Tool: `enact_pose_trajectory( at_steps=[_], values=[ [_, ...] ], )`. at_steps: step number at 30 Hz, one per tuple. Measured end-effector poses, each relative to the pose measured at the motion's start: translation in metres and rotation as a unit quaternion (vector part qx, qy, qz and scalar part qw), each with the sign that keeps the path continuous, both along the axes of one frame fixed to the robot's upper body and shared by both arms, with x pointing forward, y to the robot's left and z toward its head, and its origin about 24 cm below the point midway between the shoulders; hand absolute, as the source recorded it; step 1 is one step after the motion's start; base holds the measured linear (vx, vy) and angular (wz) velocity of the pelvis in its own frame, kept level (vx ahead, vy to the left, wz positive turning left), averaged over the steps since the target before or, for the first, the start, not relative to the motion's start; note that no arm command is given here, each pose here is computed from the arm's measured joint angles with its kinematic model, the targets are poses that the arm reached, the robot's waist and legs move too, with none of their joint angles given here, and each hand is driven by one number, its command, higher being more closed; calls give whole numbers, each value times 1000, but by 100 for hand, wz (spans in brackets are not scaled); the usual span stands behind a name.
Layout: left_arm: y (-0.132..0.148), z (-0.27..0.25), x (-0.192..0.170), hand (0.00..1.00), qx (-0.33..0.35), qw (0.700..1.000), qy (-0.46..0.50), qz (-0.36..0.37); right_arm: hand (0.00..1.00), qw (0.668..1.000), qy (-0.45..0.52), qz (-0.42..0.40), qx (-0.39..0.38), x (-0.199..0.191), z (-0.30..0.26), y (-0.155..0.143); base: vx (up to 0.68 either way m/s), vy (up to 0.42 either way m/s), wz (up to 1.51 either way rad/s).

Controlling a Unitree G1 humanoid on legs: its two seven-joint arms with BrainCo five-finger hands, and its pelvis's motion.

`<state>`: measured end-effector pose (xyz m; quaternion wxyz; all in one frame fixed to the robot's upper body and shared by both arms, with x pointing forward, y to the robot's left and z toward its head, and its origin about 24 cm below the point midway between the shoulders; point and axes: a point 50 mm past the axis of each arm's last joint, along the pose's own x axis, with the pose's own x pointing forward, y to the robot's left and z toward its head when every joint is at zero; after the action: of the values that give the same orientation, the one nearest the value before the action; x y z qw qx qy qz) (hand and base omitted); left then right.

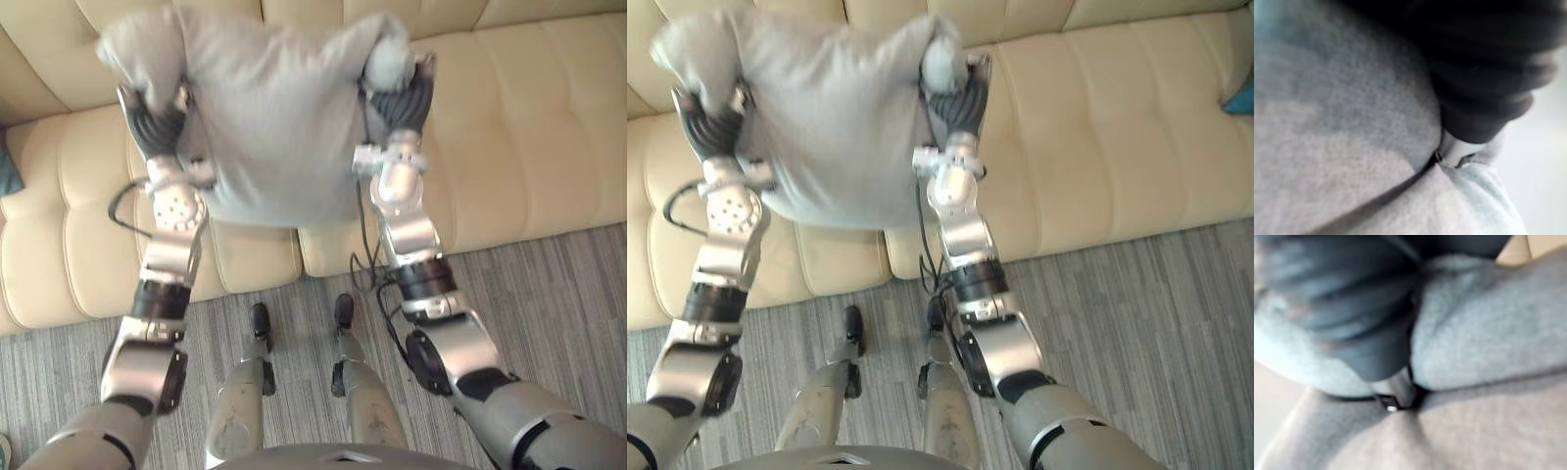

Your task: Pick up cushions and gather them together orderly.

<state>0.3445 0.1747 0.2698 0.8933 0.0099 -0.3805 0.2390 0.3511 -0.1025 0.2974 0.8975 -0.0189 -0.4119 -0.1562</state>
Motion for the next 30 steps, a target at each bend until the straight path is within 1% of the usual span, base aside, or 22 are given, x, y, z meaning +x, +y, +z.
enact_pose_trajectory(
  at_steps=[3, 4, 7, 10, 14, 15, 16, 21, 24, 30],
  values=[
    [-5, 61, -7, 100, -10, 996, -89, 8, 100, 996, -89, -21, 6, -13, 57, 0, -92, -26, 9],
    [-7, 74, -8, 100, -14, 994, -105, 6, 100, 993, -110, -34, 1, -17, 71, -4, -57, 3, 13],
    [-10, 89, -5, 100, -18, 994, -112, 2, 100, 991, -126, -43, 1, -22, 88, -7, -18, 22, 14],
    [-8, 95, -7, 100, -38, 992, -121, -1, 100, 988, -149, -45, -2, -29, 105, -6, 11, 46, 10],
    [-9, 96, -7, 100, -68, 990, -125, -8, 100, 986, -157, -52, 2, -34, 117, -6, 43, 73, 12],
    [-8, 95, -7, 100, -76, 989, -124, -8, 0, 986, -158, -52, 2, -34, 118, -5, 73, 77, 13],
    [-7, 95, -7, 0, -83, 989, -123, -9, 0, 986, -160, -53, 4, -35, 120, -5, 75, 76, 14],
    [-5, 88, -6, 0, -127, 984, -124, -26, 0, 979, -183, -83, 20, -43, 131, -22, 70, 73, 9],
    [-3, 85, -11, 0, -131, 981, -140, -29, 0, 977, -196, -81, 38, -49, 135, -30, 48, 72, 2],
    [-1, 80, -10, 0, -137, 981, -132, -32, 0, 980, -173, -72, 62, -42, 125, -42, 5, 34, 2]
  ],
)
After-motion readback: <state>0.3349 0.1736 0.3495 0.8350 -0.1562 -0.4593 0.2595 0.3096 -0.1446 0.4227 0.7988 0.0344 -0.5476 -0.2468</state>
